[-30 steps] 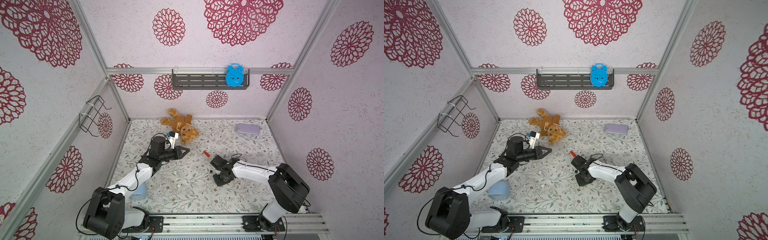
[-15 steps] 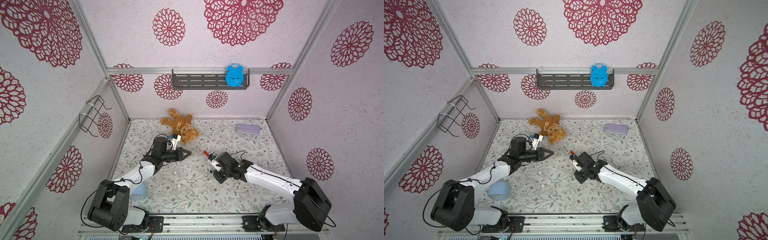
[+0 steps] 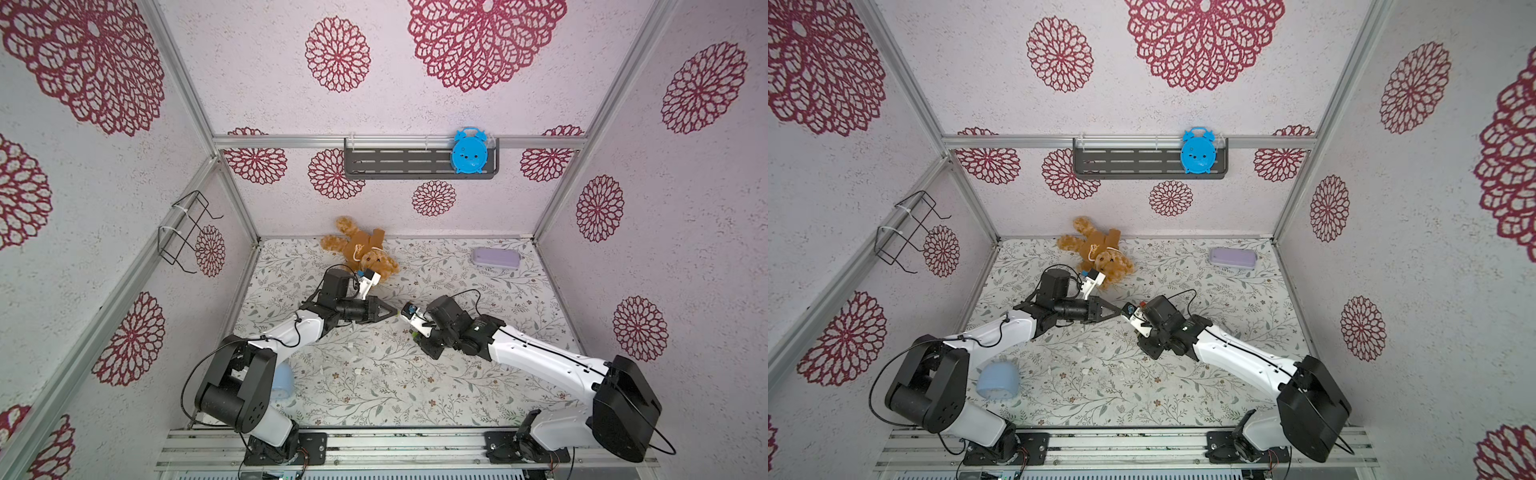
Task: Close the usb drive cover
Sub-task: Close the cover of the USB drive.
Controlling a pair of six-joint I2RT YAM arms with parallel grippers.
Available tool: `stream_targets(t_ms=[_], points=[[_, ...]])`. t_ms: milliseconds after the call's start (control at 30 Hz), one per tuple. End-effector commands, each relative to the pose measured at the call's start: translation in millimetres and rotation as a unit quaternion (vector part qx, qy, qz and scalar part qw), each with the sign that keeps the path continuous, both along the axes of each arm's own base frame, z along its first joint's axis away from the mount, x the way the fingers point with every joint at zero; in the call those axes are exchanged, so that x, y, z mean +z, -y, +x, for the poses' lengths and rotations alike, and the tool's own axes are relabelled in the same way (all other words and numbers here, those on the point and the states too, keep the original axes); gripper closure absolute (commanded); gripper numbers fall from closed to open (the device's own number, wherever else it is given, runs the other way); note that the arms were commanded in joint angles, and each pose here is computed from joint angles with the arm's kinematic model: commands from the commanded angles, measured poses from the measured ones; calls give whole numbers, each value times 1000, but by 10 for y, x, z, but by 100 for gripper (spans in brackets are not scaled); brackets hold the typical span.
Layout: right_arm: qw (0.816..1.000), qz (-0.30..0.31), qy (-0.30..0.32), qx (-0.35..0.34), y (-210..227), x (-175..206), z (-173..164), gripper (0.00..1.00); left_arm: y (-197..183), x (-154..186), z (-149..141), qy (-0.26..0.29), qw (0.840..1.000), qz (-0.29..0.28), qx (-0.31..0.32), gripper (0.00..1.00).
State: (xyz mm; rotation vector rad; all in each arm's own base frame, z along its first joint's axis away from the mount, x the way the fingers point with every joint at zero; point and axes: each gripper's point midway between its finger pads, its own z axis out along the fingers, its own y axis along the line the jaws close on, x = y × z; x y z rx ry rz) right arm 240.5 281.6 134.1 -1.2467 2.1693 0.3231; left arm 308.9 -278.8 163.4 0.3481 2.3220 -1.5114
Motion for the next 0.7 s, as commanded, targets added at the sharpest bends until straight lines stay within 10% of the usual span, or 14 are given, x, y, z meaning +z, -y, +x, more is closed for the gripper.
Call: stream_targets(t_ms=[0,667], points=[[999,14,38,12,-128,192,82,78,78,39,-13,6,1000,-5,-21,92],[994,36,97,-34,-212,408,347,78,133,53,-59,2,999,-9,-34,91]])
